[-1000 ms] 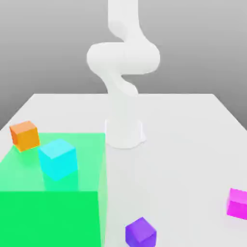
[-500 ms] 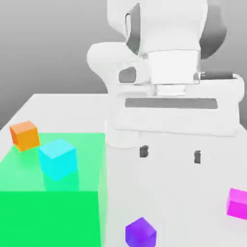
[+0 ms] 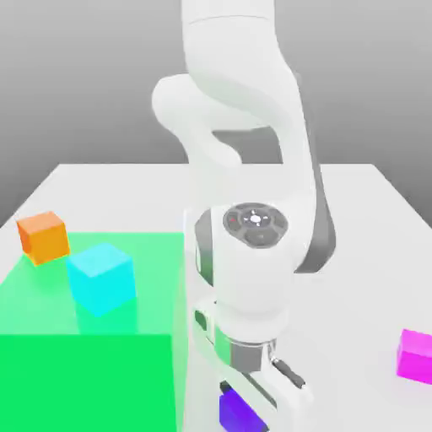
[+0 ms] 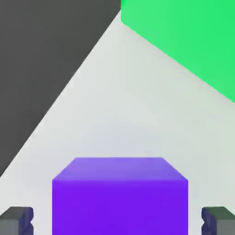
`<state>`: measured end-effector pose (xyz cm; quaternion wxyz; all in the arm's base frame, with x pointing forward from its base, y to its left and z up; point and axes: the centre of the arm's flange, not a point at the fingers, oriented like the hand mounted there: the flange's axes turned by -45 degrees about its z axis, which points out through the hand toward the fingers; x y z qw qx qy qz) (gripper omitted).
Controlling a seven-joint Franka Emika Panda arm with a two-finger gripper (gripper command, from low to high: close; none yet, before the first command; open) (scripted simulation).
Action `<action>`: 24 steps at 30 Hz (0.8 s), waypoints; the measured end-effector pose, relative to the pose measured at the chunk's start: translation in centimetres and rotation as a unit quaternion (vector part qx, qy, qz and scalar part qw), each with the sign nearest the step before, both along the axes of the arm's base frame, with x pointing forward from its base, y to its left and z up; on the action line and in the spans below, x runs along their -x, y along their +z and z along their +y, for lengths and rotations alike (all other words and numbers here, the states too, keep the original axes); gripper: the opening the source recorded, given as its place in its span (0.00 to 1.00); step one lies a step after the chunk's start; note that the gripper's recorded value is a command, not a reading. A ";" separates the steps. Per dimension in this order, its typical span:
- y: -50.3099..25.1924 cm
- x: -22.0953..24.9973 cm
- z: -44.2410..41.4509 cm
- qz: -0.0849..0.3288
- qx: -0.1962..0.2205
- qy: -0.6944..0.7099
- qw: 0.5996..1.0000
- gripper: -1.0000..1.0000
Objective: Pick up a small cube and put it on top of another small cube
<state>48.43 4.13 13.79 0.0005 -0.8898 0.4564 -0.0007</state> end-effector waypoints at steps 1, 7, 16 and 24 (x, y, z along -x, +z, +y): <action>0.0 0.0 0.0 0.000 0.000 0.000 1.000 0.00; 3.0 -0.1 0.0 0.000 0.000 -0.001 1.000 0.00; 14.1 -3.5 0.7 -0.011 -0.044 0.089 0.995 0.00; 27.7 -3.4 -9.8 -0.016 -0.030 0.141 0.989 0.00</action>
